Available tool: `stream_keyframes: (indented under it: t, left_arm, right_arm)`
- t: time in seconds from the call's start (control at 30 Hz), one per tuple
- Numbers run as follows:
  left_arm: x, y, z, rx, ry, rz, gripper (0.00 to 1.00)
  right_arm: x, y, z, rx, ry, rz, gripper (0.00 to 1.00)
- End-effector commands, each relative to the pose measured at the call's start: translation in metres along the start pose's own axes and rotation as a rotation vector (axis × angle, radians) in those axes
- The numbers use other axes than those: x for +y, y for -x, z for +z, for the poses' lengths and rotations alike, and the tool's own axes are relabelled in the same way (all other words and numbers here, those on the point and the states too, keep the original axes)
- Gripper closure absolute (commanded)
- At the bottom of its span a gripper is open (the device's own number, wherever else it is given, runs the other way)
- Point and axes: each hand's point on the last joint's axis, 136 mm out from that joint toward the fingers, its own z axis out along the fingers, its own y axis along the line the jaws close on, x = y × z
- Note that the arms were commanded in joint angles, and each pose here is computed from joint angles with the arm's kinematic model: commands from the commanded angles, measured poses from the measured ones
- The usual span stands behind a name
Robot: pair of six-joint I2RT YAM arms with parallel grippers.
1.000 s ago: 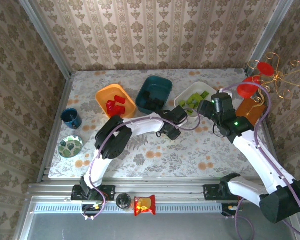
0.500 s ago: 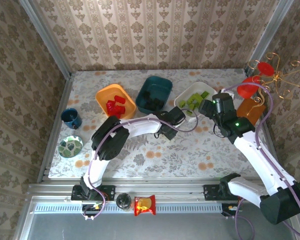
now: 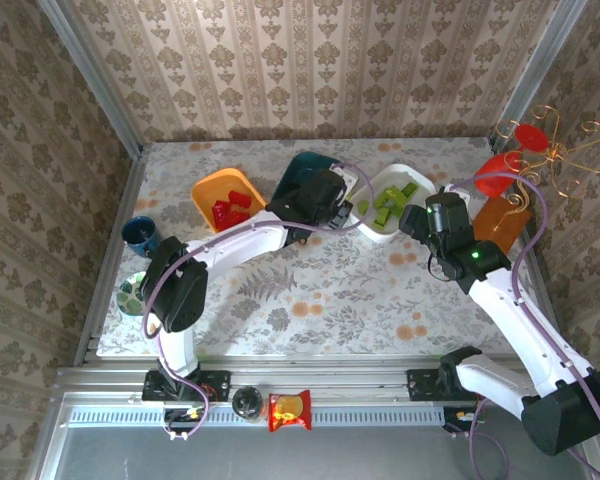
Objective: Sort the legos into containers by color
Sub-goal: Place the lego in the container.
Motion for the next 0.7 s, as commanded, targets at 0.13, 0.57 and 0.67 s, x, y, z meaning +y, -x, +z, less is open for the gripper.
stream_keyframes:
  t: [0.13, 0.57, 0.67]
  left_arm:
    - [-0.021, 0.039, 0.043, -0.147, -0.224, -0.132, 0.65]
    - [-0.027, 0.011, 0.108, -0.027, -0.321, -0.223, 0.58]
    - [-0.027, 0.013, 0.107, -0.033, -0.326, -0.232, 0.39]
  right_arm:
    - [-0.012, -0.009, 0.001, 0.015, -0.039, 0.019, 0.18]
    - [-0.012, -0.015, 0.005, 0.034, -0.037, 0.011, 0.17]
    - [-0.013, -0.016, 0.006, 0.037, -0.041, 0.013, 0.17]
